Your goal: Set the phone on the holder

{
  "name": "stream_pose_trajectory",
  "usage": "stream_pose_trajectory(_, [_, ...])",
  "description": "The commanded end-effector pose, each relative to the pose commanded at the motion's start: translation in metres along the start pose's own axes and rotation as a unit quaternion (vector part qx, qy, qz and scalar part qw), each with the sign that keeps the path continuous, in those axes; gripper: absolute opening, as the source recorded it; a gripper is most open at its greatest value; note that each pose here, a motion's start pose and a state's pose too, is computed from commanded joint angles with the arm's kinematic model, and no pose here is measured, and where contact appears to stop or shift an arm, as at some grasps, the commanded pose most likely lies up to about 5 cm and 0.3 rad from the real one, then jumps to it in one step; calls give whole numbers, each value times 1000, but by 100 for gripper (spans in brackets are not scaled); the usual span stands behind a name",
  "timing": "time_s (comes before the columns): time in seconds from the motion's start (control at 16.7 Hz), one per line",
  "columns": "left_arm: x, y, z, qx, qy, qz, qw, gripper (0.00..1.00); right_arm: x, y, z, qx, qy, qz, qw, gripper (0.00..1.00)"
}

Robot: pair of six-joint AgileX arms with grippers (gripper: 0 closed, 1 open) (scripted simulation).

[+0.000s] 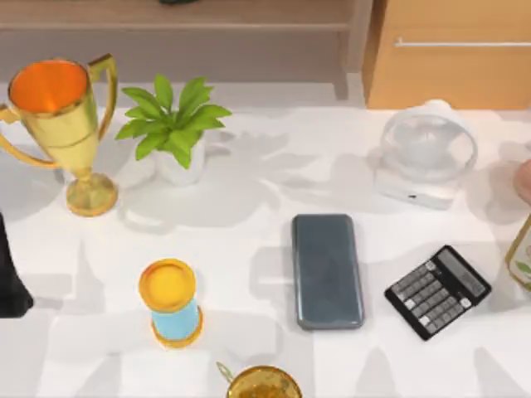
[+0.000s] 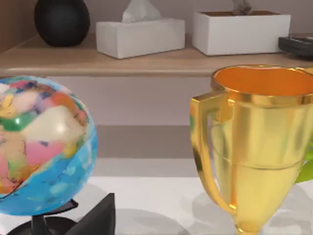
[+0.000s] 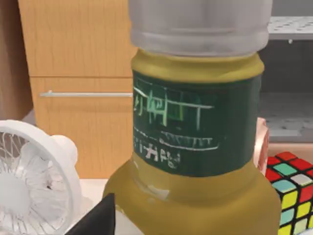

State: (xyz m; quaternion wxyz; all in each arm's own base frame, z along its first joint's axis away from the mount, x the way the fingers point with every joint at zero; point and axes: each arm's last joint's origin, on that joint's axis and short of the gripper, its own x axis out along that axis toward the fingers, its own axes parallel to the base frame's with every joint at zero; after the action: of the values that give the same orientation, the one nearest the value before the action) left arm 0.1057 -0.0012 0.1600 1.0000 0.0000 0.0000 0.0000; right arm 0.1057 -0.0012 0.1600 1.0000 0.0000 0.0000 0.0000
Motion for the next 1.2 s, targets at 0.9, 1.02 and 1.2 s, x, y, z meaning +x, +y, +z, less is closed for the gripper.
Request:
stream_pose_trajectory(0.9, [0, 0, 0, 0, 0, 0, 1000, 100, 27, 37, 151, 121, 139, 114, 976, 100])
stream_pose_trajectory(1.02, [0, 0, 0, 0, 0, 0, 1000, 100, 52, 56, 168, 135, 209, 131, 960, 100])
stream_pose_trajectory(1.2, [0, 0, 0, 0, 0, 0, 1000, 100, 99, 95, 172, 138, 339, 133, 921, 100])
